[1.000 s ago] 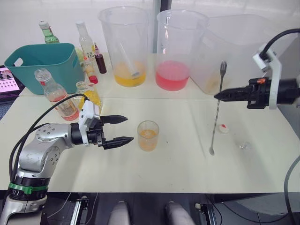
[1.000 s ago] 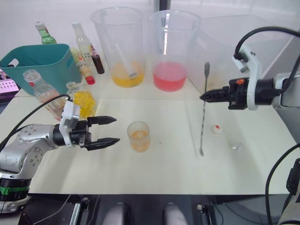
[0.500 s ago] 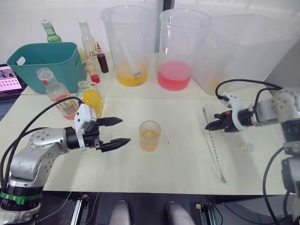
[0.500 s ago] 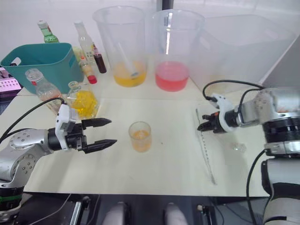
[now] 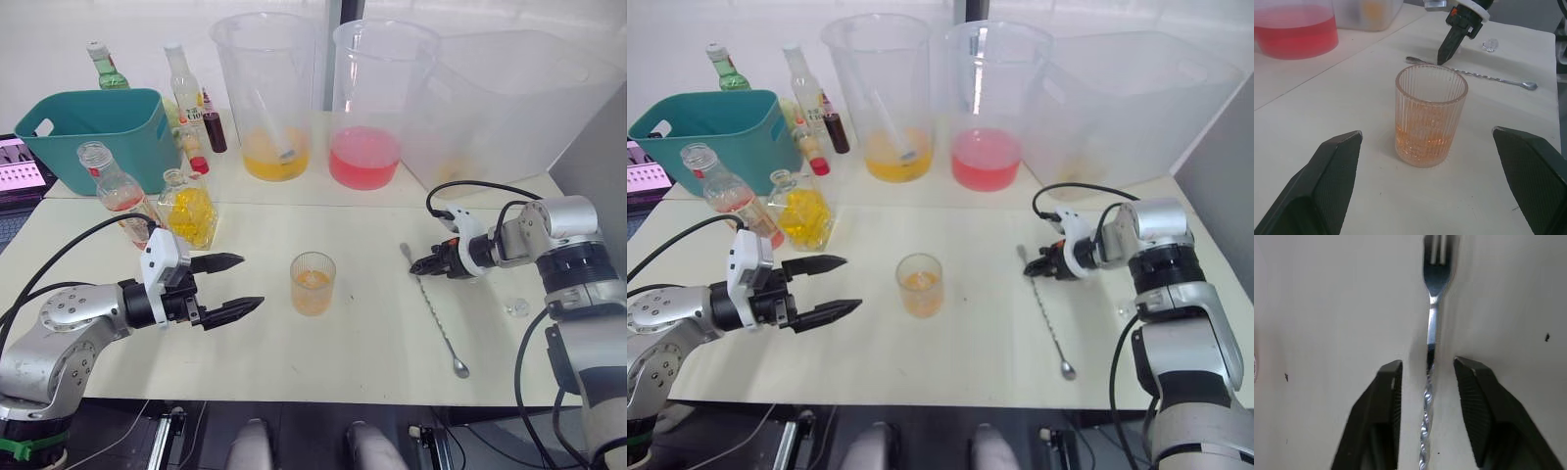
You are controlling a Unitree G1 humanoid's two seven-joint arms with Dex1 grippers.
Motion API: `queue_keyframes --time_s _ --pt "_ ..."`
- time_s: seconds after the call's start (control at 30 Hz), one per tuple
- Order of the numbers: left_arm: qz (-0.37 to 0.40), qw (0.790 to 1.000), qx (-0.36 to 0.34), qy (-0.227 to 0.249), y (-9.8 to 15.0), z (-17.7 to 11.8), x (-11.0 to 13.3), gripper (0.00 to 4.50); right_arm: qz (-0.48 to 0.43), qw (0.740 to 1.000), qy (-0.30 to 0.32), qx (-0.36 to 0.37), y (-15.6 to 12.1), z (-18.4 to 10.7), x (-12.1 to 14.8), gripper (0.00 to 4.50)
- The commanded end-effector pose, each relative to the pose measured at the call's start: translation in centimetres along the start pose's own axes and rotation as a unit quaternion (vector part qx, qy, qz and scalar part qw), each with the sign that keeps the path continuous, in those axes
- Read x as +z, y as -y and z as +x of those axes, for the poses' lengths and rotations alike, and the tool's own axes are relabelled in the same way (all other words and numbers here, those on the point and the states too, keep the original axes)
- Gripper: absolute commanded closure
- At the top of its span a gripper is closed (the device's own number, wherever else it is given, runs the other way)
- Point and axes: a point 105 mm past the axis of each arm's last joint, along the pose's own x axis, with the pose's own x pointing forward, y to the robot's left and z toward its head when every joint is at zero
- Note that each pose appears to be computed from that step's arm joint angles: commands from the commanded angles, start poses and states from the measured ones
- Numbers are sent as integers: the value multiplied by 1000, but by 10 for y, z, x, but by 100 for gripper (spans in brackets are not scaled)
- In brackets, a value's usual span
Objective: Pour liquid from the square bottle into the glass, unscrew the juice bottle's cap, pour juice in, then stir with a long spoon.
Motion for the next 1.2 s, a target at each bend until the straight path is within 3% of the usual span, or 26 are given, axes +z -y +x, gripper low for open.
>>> queue_keyframes --time_s 0.03,0.17,0.33,0.47,0.53,0.6,0.7,0.77,0.87,0.97,1.07,1.2 --pt "21 1000 6 10 -2 -6 11 0 -29 998 56 12 -10 -40 26 144" --pt "19 999 27 -2 -13 -14 4 0 -75 989 128 28 -22 -74 44 7" --pt "19 999 43 -16 -29 -33 0 0 -163 956 242 18 -21 -110 48 3" --pt "10 997 74 -29 -46 -52 -2 0 -200 925 323 9 -13 -131 32 3" --pt "-9 992 114 -45 -57 -61 -11 0 -217 904 368 25 -16 -138 20 3" --pt "5 986 149 -71 -67 -69 -23 0 -193 900 389 31 -15 -140 10 3" --pt "7 979 177 -99 -74 -84 -44 0 -202 874 442 -15 -4 -143 -4 3" --pt "-7 976 185 -112 -75 -95 -62 0 -160 864 476 -13 16 -146 -25 3" --pt "-10 975 189 -116 -76 -101 -70 0 -165 862 477 -49 35 -145 -45 3" --pt "-34 974 206 -83 -84 -110 -68 0 -197 864 454 -92 52 -143 -69 3" --pt "-34 968 227 -100 -89 -122 -80 0 -217 870 427 -116 72 -142 -96 3" --pt "-29 963 238 -121 -89 -129 -91 0 -228 873 411 -131 85 -141 -109 3"
